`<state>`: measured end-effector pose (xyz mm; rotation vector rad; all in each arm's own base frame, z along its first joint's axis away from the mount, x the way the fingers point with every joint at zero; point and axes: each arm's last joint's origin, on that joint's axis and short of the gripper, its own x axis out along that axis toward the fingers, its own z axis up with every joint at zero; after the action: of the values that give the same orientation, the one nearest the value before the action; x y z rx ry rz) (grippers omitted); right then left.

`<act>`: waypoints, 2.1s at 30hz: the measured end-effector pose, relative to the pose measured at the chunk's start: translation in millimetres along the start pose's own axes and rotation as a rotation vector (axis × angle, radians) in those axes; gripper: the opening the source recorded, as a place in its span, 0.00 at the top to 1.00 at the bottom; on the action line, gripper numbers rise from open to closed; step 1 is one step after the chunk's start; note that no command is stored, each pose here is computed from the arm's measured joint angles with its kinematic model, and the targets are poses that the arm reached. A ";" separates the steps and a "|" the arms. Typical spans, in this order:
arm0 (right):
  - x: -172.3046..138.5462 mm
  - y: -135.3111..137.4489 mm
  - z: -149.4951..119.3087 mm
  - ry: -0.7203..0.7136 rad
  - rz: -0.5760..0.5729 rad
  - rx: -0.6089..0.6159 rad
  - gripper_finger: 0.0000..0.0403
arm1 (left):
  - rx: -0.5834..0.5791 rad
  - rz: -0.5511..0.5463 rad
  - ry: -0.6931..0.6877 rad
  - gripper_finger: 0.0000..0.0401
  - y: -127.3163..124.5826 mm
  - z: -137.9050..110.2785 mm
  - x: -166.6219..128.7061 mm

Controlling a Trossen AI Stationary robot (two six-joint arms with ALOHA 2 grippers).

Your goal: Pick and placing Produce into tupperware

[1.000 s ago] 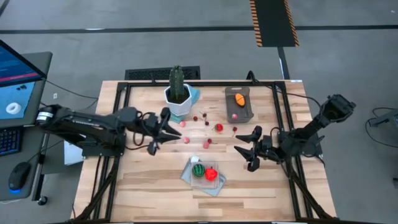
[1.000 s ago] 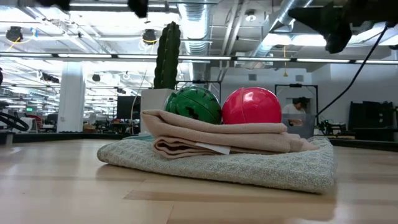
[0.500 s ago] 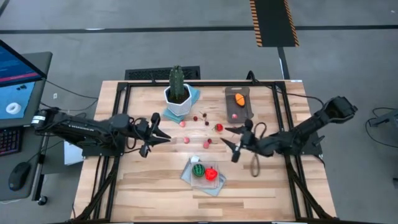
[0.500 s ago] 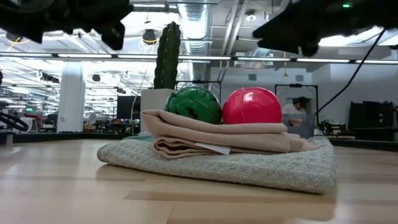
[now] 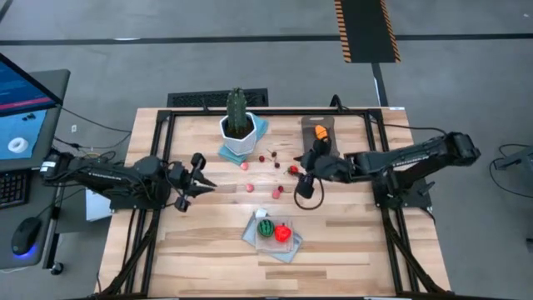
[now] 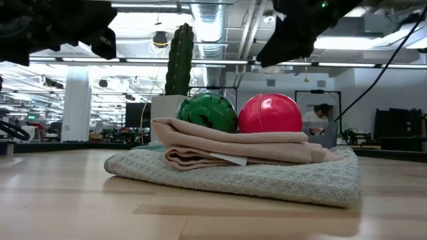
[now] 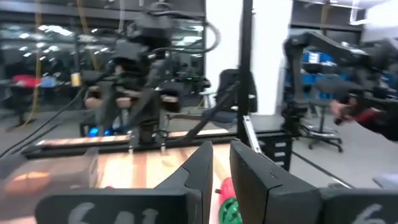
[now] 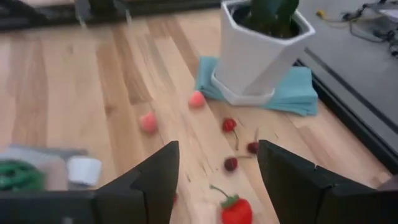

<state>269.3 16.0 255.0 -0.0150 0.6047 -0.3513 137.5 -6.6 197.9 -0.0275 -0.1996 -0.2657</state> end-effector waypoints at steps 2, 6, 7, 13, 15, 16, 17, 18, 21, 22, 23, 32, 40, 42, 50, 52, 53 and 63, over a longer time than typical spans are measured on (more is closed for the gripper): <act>3.9 -6.7 -2.3 0.041 0.002 -0.007 0.43 | 0.027 -0.035 0.003 0.89 -0.8 -1.8 -2.1; 11.6 -21.6 -4.4 0.082 0.012 -0.038 0.46 | 0.061 -0.061 0.030 0.89 0.1 -6.6 -4.1; 14.0 -25.4 -5.5 0.084 0.016 -0.045 0.47 | 0.060 -0.053 0.037 0.89 1.2 -7.2 -4.4; 42.3 -39.9 -18.4 0.172 -0.013 -0.032 0.49 | 0.061 0.028 0.023 0.89 9.4 -4.8 -7.2; 48.6 -38.6 -21.3 0.191 -0.014 -0.036 0.48 | 0.078 0.050 0.025 0.89 12.0 -4.5 -8.5; 50.5 -35.8 -21.7 0.191 -0.004 -0.055 0.48 | 0.084 0.058 0.022 0.89 13.0 -4.1 -8.9; 52.2 -32.3 -20.4 0.182 0.011 -0.081 0.48 | 0.087 0.063 0.022 0.89 13.8 -4.0 -9.1; 54.0 -28.4 -17.1 0.161 0.026 -0.106 0.48 | 0.089 0.067 0.019 0.89 14.3 -3.7 -9.3; 60.1 -19.0 -19.1 0.182 0.053 -0.204 0.49 | 0.071 0.062 0.015 0.89 14.8 -3.2 -9.6; 62.9 -16.4 -21.5 0.197 0.061 -0.239 0.49 | 0.068 0.050 0.021 0.89 14.5 -3.7 -9.6; 64.0 -14.6 -24.6 0.220 0.066 -0.276 0.50 | 0.066 0.042 0.023 0.89 14.3 -4.0 -9.6; 76.1 -6.4 -36.3 0.277 0.070 -0.379 0.57 | 0.053 0.027 0.025 0.89 13.9 -4.1 -9.6; 78.5 -5.6 -36.7 0.272 0.070 -0.379 0.59 | 0.039 0.022 0.026 0.89 13.7 -4.3 -9.6; 78.9 -5.5 -35.3 0.258 0.070 -0.381 0.58 | 0.038 0.022 0.027 0.89 13.7 -4.4 -9.5; 86.2 -5.7 -37.3 0.251 0.072 -0.399 0.60 | 0.024 0.021 0.036 0.89 13.8 -5.3 -9.6; 88.7 -5.2 -37.5 0.243 0.073 -0.395 0.60 | 0.021 0.021 0.041 0.89 13.8 -5.8 -9.6; 92.0 -4.0 -37.0 0.231 0.072 -0.392 0.60 | 0.019 0.021 0.044 0.89 13.8 -6.1 -9.6; 103.1 -1.2 -48.6 0.280 0.077 -0.406 0.60 | 0.011 0.020 0.046 0.89 13.7 -6.3 -9.6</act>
<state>320.7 -14.6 157.9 -0.3356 0.9439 -0.1511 133.3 8.7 189.8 -0.0124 -0.1550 -0.2454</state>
